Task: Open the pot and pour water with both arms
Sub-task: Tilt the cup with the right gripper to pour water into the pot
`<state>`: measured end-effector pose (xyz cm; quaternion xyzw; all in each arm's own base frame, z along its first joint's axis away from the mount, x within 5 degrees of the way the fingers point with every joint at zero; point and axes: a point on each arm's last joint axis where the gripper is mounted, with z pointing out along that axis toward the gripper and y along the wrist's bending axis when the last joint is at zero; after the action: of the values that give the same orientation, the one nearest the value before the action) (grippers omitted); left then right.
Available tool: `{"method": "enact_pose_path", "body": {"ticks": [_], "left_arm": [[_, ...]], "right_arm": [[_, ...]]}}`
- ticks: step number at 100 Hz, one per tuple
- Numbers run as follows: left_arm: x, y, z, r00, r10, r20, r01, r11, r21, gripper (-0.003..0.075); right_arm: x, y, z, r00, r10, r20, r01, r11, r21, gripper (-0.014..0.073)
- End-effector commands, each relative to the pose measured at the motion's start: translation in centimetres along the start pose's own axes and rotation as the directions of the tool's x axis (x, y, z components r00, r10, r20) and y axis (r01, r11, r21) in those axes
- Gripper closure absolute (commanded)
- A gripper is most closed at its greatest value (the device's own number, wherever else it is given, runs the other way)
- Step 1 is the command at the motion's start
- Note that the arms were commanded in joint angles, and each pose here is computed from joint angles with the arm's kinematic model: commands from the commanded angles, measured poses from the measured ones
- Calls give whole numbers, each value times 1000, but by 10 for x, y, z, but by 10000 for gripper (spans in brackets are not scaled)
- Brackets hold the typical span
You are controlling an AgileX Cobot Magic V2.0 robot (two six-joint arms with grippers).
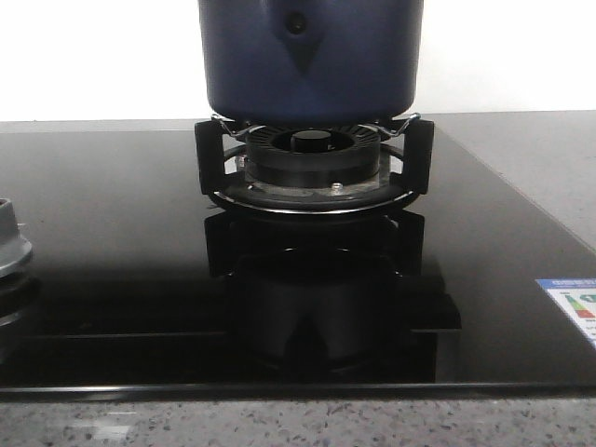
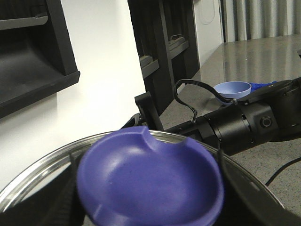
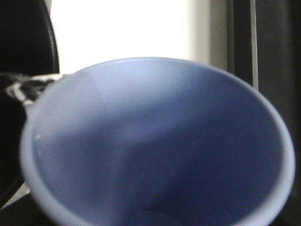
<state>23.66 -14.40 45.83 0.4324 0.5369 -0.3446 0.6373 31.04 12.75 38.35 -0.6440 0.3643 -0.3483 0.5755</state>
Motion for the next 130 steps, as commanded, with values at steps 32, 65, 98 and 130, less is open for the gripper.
{"method": "enact_pose_path", "body": {"ticks": [32,65,98,130], "left_arm": [[-30,-8,-10,992,-10,122,11,1000,-4,513],[-30,-8,-10,992,-10,122,11,1000,-4,513],[-30,-8,-10,992,-10,122,11,1000,-4,513],[-30,-8,-10,992,-10,122,11,1000,-4,513]], "right_arm": [[-3,-10,-1,945,-323,42,323,946,3,307],[3,-36,-3,892,-450,-40,451,892,38,307],[3,-47,-5,895,-442,-52,445,893,63,307],[2,-30,-3,993,114,-14,-113,993,38,307]]}}
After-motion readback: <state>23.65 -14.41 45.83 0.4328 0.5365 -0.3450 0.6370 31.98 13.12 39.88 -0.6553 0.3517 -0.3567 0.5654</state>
